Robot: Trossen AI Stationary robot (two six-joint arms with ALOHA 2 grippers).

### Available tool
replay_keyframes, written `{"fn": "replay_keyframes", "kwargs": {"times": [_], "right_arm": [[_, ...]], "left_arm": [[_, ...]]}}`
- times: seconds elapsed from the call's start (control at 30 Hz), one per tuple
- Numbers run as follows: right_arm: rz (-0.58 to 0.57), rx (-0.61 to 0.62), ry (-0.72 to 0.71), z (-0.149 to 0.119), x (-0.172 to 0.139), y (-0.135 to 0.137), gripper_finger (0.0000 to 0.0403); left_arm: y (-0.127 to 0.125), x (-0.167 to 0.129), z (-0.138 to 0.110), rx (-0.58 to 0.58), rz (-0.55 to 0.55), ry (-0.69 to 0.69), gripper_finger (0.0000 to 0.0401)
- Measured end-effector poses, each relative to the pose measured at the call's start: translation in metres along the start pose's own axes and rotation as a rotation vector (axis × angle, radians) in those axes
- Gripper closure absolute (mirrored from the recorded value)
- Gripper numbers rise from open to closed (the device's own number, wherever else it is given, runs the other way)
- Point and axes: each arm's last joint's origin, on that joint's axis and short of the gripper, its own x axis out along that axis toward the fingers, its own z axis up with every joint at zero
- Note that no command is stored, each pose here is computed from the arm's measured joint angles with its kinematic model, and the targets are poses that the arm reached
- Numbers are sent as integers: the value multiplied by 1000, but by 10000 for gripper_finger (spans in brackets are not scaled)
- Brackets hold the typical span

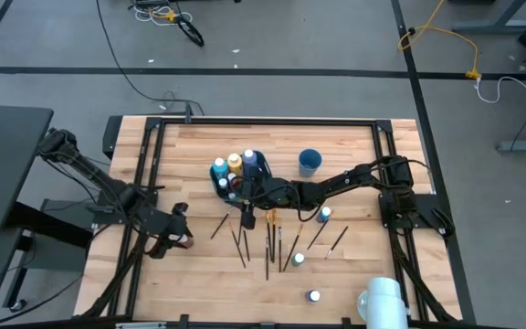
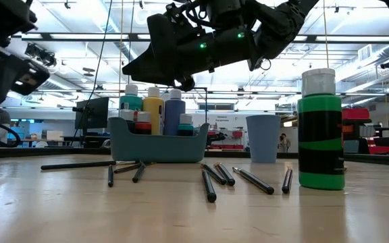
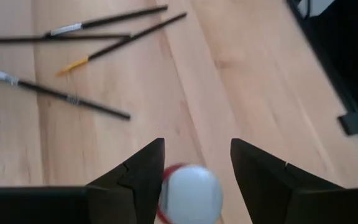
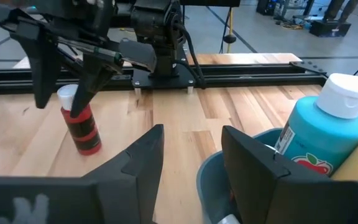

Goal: Pick & Place Paint Supplies
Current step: Put the red paint bottle into the blue bin

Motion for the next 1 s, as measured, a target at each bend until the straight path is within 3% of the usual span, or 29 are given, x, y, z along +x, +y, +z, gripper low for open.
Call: {"fn": "replay_keyframes", "kwargs": {"times": [0.23, 0.43, 0.6, 0.8, 1.0], "right_arm": [[0, 2, -11, 1, 0, 0, 238], [9, 6, -22, 2, 0, 0, 238], [50, 6, -25, 2, 0, 1, 238], [124, 18, -27, 3, 0, 3, 238], [135, 38, -32, 4, 0, 4, 238]], "left_arm": [[2, 0, -5, 26, 62, 40, 219], [4, 0, -4, 55, 127, 10, 282], [2, -1, 10, 50, 192, -166, 283], [-4, -4, 37, 159, 237, -430, 283], [12, 3, 54, 193, 427, -517, 280]]}}
